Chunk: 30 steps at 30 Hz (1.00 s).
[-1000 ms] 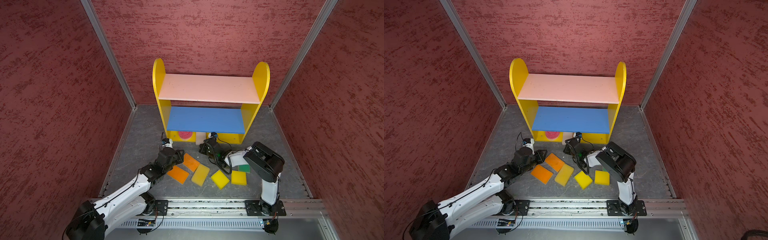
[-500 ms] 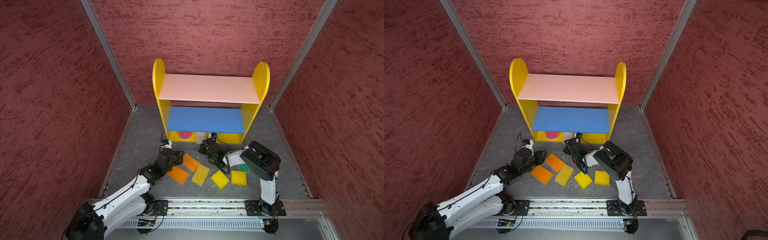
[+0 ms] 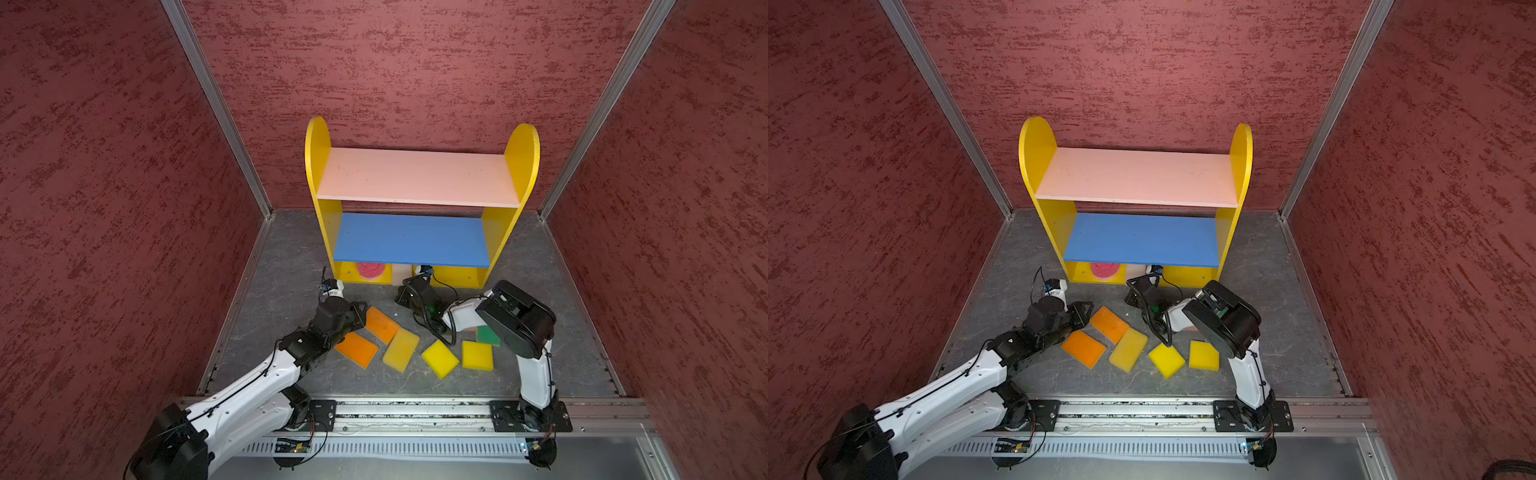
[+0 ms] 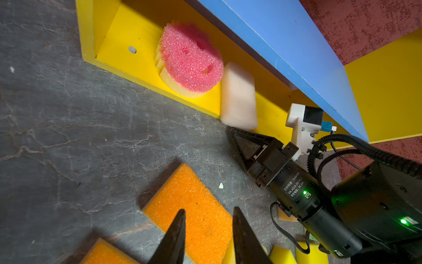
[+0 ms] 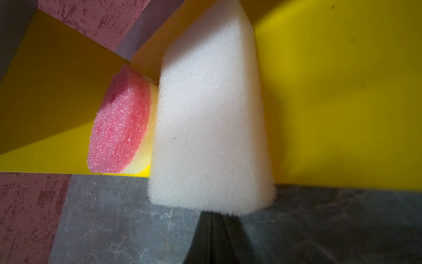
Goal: Place and organize the cleaning sponges onto the shelf
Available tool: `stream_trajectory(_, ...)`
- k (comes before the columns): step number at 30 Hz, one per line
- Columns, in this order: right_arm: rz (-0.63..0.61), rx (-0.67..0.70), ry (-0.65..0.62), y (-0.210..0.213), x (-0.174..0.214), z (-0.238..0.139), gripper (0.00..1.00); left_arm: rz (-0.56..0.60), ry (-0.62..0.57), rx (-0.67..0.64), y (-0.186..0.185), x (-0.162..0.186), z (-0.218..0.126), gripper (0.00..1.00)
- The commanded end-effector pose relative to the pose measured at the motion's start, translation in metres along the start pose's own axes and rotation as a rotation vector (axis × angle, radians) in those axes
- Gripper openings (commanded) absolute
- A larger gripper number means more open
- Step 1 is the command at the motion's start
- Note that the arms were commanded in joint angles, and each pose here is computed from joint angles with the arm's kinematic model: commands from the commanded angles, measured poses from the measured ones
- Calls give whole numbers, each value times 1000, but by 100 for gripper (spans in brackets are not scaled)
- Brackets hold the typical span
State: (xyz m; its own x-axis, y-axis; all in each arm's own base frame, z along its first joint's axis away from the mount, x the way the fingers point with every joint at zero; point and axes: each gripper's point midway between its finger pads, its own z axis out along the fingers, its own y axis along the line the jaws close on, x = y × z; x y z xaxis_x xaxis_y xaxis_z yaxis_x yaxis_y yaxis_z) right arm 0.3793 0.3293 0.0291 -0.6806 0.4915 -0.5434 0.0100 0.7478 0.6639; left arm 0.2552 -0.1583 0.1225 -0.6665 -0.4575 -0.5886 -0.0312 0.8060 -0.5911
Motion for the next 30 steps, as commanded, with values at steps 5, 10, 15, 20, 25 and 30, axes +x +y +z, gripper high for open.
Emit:
stream_trajectory(5, 4, -61, -70, 26, -21, 5, 3, 6, 6, -21, 8, 5, 2, 35)
stream_trajectory(10, 1, -65, -88, 29, -26, 4, 3, 8, 7, -21, 8, 6, 2, 36)
stream_trajectory(15, -34, -74, -105, 32, -29, -2, 3, 9, 8, -17, 7, 5, 4, 36)
stream_trajectory(20, -60, -116, -123, 33, -27, -9, 3, 9, 15, -18, 7, 7, 6, 36)
stream_trajectory(25, -104, -153, -144, 40, -24, -15, 3, 9, 17, -18, 6, 7, 7, 36)
stream_trajectory(30, -143, -130, -157, 37, -24, -12, 3, 5, 23, -24, 8, 9, 8, 37)
